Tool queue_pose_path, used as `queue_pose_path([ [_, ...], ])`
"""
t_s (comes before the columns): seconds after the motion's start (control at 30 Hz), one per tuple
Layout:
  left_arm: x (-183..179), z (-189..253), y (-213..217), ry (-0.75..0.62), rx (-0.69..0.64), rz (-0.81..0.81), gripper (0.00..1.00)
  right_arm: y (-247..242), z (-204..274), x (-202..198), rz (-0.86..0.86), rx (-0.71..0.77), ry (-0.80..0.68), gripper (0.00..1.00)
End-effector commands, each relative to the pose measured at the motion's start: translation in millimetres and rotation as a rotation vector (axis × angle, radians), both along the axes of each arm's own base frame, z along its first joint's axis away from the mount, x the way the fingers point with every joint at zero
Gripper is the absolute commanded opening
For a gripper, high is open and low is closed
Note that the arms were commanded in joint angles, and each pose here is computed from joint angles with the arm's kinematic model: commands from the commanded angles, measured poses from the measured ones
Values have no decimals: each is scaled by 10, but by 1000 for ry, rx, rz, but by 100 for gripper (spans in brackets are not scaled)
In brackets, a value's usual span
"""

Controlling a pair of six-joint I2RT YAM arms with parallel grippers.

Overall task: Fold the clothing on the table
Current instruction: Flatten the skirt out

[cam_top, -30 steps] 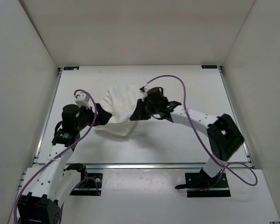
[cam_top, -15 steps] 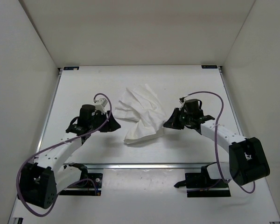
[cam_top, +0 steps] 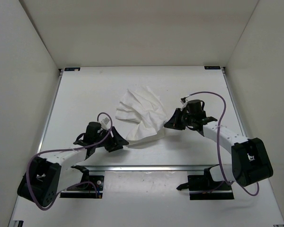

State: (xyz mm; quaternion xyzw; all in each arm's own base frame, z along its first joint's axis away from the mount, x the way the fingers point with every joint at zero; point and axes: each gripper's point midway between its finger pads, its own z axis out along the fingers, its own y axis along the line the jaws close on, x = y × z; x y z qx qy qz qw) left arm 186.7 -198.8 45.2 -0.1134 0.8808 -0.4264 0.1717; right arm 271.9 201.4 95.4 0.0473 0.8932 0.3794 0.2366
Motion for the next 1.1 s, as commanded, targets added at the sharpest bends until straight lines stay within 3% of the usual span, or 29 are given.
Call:
queue_pose_path([
  [0.0,187,276,-31,-35,-131,150,65,22,182,77,18,33,-92,0],
  [0.17,342,294,94,-83,-118,273,60,42,209,78,34,46,-108,0],
  [0.33,344,195,88,-140,8,241,42,83,219,64,52,58,-105,0],
  [0.7,293,43,110,-102,157,157,52,84,237,83,54,63,-106,0],
  [1.07,240,44,115,-140,196,136,39,65,216,98,57,69,-97,0],
])
